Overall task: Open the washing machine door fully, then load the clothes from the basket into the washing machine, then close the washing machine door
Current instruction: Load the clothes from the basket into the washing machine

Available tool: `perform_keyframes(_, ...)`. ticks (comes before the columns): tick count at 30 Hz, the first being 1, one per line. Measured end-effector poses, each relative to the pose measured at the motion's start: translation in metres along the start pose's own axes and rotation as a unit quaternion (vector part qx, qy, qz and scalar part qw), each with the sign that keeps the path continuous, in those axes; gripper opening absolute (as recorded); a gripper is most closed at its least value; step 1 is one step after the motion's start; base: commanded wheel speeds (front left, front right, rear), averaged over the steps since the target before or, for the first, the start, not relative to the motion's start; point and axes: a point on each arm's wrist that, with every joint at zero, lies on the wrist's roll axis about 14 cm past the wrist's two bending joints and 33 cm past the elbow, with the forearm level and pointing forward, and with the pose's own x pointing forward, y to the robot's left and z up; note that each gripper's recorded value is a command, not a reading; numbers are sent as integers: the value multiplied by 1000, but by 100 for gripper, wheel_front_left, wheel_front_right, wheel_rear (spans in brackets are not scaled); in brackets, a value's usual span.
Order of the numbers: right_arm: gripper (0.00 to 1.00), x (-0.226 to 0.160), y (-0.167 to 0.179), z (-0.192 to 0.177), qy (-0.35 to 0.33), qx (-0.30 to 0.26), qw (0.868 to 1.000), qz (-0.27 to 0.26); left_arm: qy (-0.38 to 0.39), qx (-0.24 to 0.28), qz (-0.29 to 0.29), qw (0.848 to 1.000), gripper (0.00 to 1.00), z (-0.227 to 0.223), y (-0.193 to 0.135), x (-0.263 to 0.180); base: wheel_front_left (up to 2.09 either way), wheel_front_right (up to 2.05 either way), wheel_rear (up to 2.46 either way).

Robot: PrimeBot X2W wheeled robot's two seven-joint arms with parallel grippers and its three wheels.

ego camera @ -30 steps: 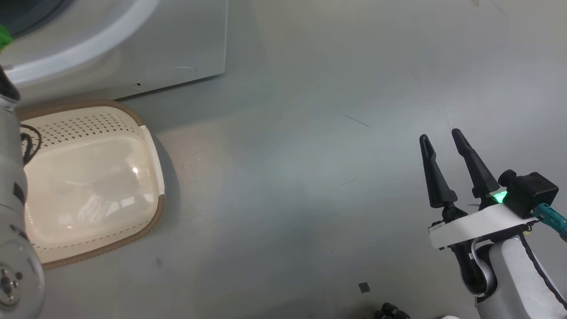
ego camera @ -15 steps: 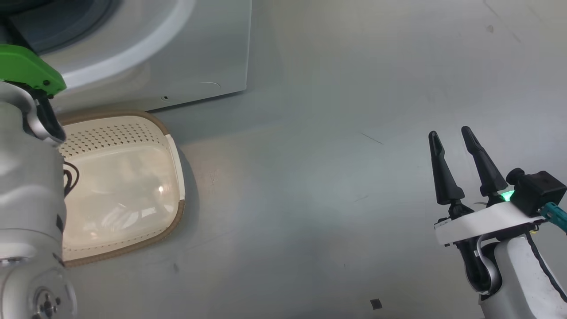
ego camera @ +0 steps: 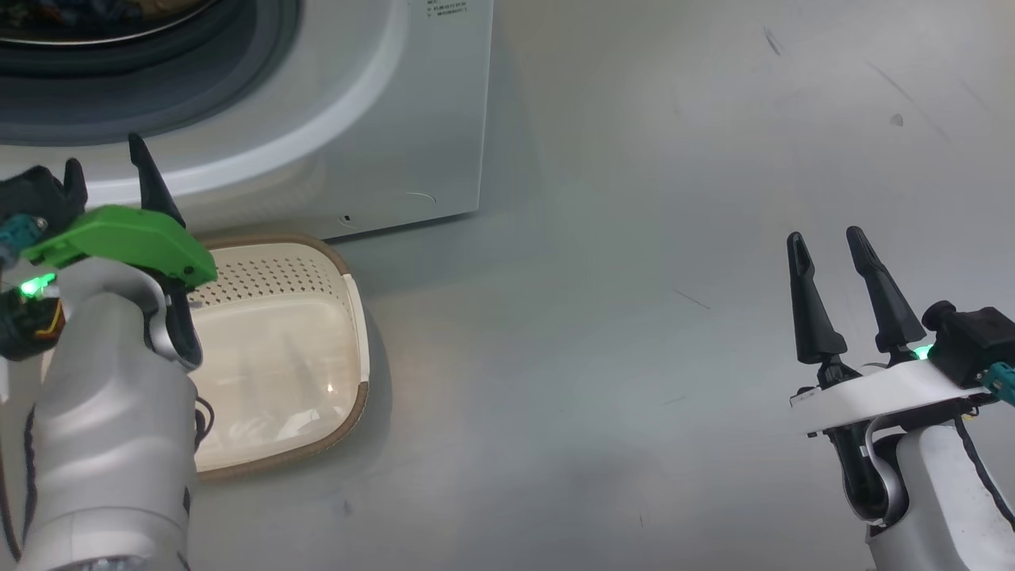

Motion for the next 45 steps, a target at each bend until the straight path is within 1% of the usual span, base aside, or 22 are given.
perform_keyframes(7, 100, -3, 7, 17, -25, 1, 1000, 8, 10, -11, 5, 1000, 100, -13, 13, -39, 0, 0, 0)
perform_keyframes(15, 100, -20, 14, 24, -33, 7, 999, 13, 15, -14, 1, 1000, 100, -23, 26, -81, 0, 0, 0)
perform_keyframes(26, 100, -39, 22, 34, -48, 11, 999, 20, 6, -33, 6, 999, 100, -24, 39, -124, 0, 0, 0)
perform_keyframes(35, 100, -49, 24, 44, -64, 9, 998, 24, -16, -42, -21, 999, 100, -16, 27, -148, 0, 0, 0)
perform_keyframes(39, 100, -54, 24, 43, -63, 10, 998, 24, -25, -39, -29, 999, 100, -12, 23, -155, 0, 0, 0)
perform_keyframes(45, 100, -63, 25, 45, -66, 10, 997, 25, -37, -36, -26, 998, 100, -11, 26, -175, 0, 0, 0)
